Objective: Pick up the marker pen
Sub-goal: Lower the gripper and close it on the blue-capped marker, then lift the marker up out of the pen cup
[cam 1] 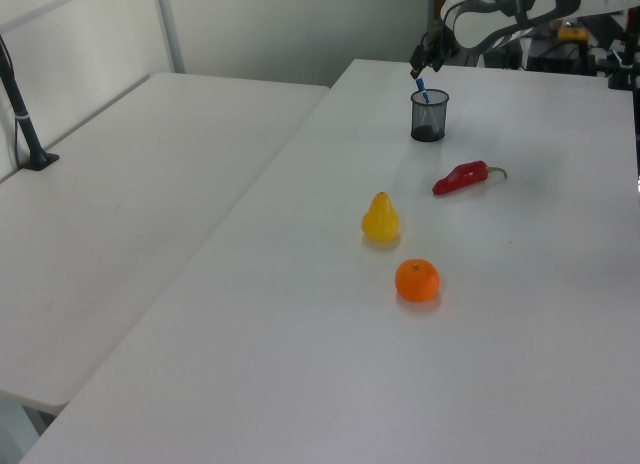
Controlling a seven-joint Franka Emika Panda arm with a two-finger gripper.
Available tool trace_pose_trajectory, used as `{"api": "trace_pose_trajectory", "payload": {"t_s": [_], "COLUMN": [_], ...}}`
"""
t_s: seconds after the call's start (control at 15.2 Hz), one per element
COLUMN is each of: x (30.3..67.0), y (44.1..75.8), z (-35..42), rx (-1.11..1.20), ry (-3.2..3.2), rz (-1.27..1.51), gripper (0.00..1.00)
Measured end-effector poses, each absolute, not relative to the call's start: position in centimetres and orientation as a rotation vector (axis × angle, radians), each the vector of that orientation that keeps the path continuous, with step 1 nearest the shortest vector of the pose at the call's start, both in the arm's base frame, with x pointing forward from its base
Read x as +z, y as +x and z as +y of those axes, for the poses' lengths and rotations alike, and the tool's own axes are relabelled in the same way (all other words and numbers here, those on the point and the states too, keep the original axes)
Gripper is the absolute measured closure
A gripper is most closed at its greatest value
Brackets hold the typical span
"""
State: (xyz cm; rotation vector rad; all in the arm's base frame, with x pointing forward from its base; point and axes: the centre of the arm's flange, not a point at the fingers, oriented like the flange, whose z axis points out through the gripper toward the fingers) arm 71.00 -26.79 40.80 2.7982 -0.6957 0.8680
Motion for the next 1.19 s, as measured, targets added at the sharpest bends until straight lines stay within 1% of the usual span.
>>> {"api": "trace_pose_trajectory", "payload": {"t_s": [0.13,0.26,0.33,0.4,0.53,0.59,0.66,0.99,1.12,1.19], "x": [40.4,40.3,40.2,40.1,40.1,40.1,40.1,40.1,41.1,42.1], "y": [71.2,71.3,71.4,71.4,71.4,71.4,71.4,71.7,71.9,72.1], "z": [-26.4,-26.1,-26.0,-26.1,-26.0,-26.0,-25.9,-25.3,-25.2,-25.0], "rx": [0.864,0.863,0.862,0.861,0.860,0.860,0.861,0.866,0.891,0.917], "ry": [2.807,2.813,2.814,2.814,2.814,2.815,2.816,2.824,2.817,2.810], "rz": [-0.689,-0.685,-0.685,-0.685,-0.685,-0.684,-0.683,-0.672,-0.667,-0.662], "gripper": [0.31,0.36,0.36,0.42,0.65,0.80,0.84,0.84,0.84,0.84]}}
